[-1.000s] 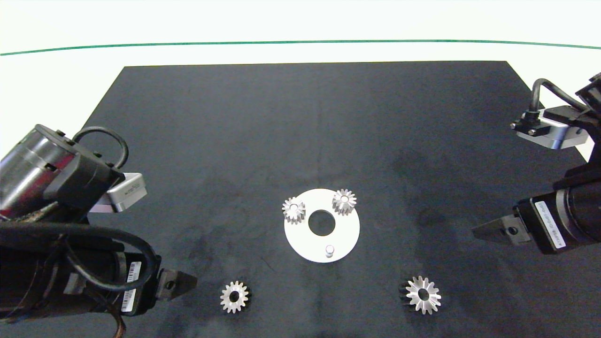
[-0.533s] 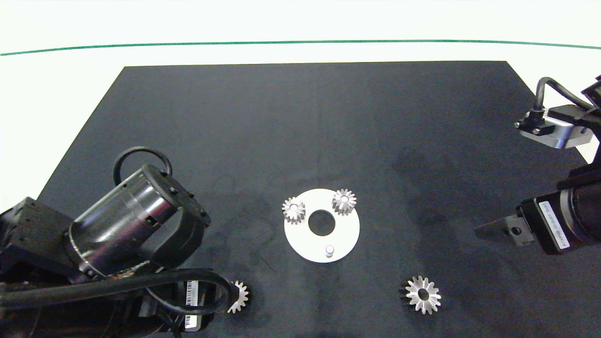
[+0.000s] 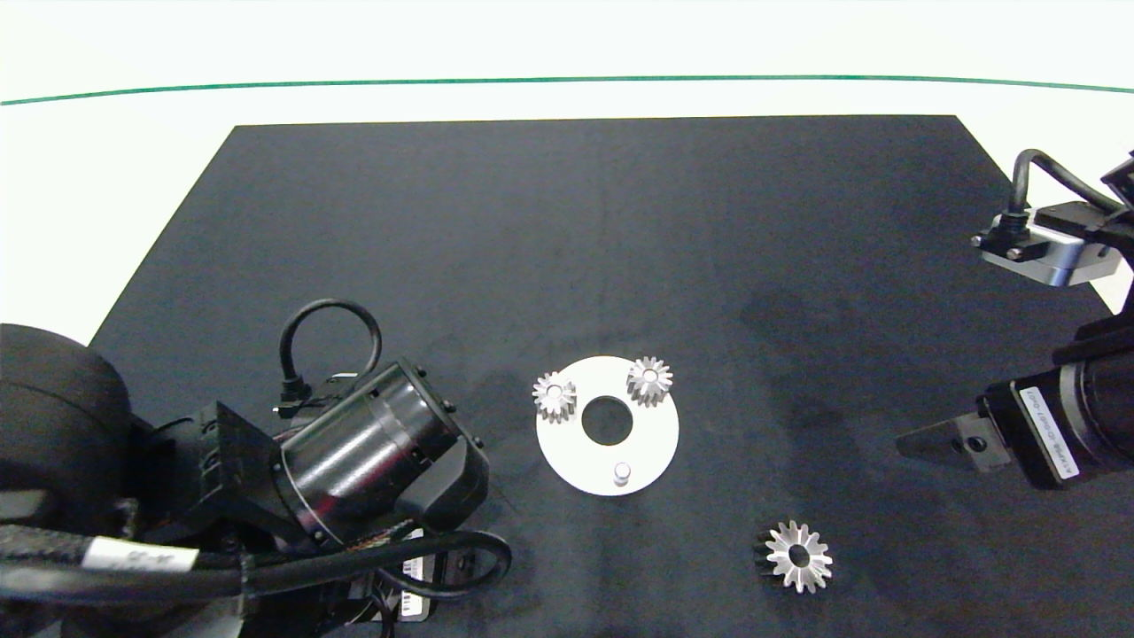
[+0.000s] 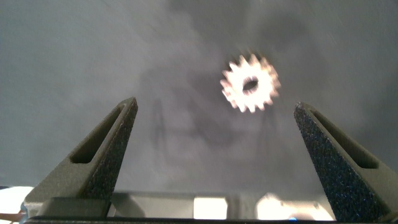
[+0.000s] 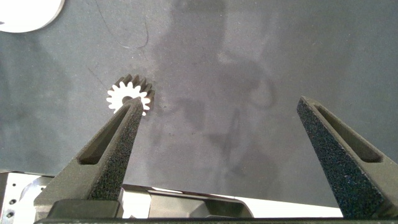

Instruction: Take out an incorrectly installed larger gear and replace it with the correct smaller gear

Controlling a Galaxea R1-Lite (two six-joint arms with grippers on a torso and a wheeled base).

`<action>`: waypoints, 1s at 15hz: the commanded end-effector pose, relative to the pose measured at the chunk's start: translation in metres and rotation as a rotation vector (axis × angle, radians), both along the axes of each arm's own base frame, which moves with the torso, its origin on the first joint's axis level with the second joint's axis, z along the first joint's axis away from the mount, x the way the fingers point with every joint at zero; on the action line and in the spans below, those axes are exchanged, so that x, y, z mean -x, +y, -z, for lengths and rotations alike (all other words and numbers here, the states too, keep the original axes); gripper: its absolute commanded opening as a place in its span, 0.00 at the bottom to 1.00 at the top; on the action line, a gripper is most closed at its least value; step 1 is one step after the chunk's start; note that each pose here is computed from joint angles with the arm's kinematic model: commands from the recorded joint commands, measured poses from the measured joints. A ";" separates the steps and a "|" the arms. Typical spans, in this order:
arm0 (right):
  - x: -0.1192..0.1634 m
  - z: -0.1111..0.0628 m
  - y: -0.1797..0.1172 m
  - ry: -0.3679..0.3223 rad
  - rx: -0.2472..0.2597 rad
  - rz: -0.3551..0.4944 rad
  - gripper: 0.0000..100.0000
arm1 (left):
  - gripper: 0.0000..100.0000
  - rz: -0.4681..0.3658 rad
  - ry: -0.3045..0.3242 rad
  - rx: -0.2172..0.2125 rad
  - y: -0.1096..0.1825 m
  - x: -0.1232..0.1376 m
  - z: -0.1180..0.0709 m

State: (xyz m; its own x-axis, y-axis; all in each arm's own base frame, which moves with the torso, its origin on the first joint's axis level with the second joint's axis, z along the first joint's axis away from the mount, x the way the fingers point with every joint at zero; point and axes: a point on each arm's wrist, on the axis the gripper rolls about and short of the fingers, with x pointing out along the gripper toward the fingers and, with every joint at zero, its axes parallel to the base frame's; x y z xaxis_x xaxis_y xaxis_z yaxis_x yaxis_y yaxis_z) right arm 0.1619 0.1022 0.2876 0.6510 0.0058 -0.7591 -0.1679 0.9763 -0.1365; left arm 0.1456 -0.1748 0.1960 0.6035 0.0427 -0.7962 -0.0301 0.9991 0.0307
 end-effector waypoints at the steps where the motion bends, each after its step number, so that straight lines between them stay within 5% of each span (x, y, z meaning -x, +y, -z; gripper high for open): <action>1: 0.001 0.001 0.000 0.004 0.003 0.001 1.00 | 1.00 0.000 0.011 -0.041 -0.011 0.000 0.012; 4: 0.002 0.000 0.000 0.003 0.002 0.001 1.00 | 1.00 0.027 0.014 -0.029 -0.015 0.004 0.012; 11: 0.003 0.002 -0.001 0.006 0.007 0.001 1.00 | 1.00 0.066 0.006 0.076 -0.024 0.001 0.019; 15: 0.003 0.002 -0.001 0.006 0.009 0.002 1.00 | 1.00 0.070 0.015 0.058 -0.023 0.001 0.024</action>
